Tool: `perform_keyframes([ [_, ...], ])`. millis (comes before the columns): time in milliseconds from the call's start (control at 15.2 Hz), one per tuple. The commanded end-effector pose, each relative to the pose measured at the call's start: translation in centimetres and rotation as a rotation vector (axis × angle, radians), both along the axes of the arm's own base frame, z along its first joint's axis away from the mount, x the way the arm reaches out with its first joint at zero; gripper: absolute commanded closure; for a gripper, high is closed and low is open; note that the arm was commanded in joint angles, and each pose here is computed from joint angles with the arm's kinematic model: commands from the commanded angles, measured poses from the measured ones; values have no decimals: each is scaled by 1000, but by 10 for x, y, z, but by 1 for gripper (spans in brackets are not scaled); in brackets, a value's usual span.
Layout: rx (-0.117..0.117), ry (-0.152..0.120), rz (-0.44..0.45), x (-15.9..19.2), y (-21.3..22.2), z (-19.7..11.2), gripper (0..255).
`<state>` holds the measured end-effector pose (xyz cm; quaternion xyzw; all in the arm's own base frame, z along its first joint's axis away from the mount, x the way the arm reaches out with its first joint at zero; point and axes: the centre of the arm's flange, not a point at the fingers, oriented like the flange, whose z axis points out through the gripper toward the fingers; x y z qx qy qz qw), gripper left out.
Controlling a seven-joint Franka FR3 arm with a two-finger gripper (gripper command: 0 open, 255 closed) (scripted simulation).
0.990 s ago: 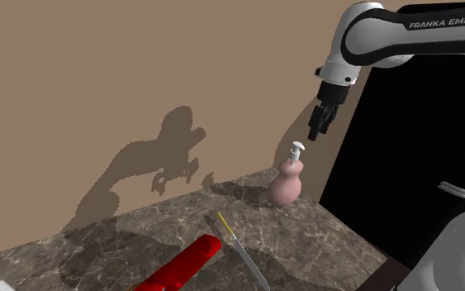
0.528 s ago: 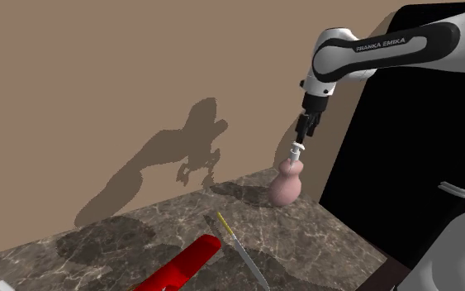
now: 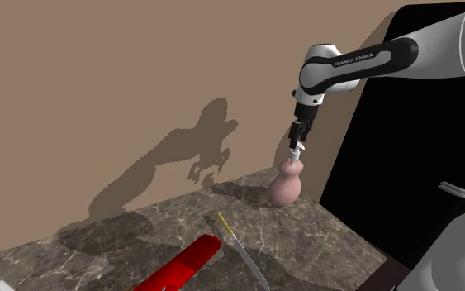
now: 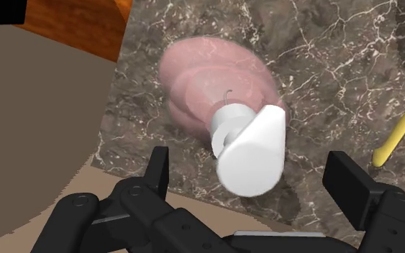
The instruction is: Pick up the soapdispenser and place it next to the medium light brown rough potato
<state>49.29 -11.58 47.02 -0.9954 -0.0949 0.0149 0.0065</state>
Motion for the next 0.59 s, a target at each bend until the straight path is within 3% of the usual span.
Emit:
perform_keyframes([
  [0,0,0,0,0,1,-13,0],
  [528,0,0,0,-1,1,-21,0],
])
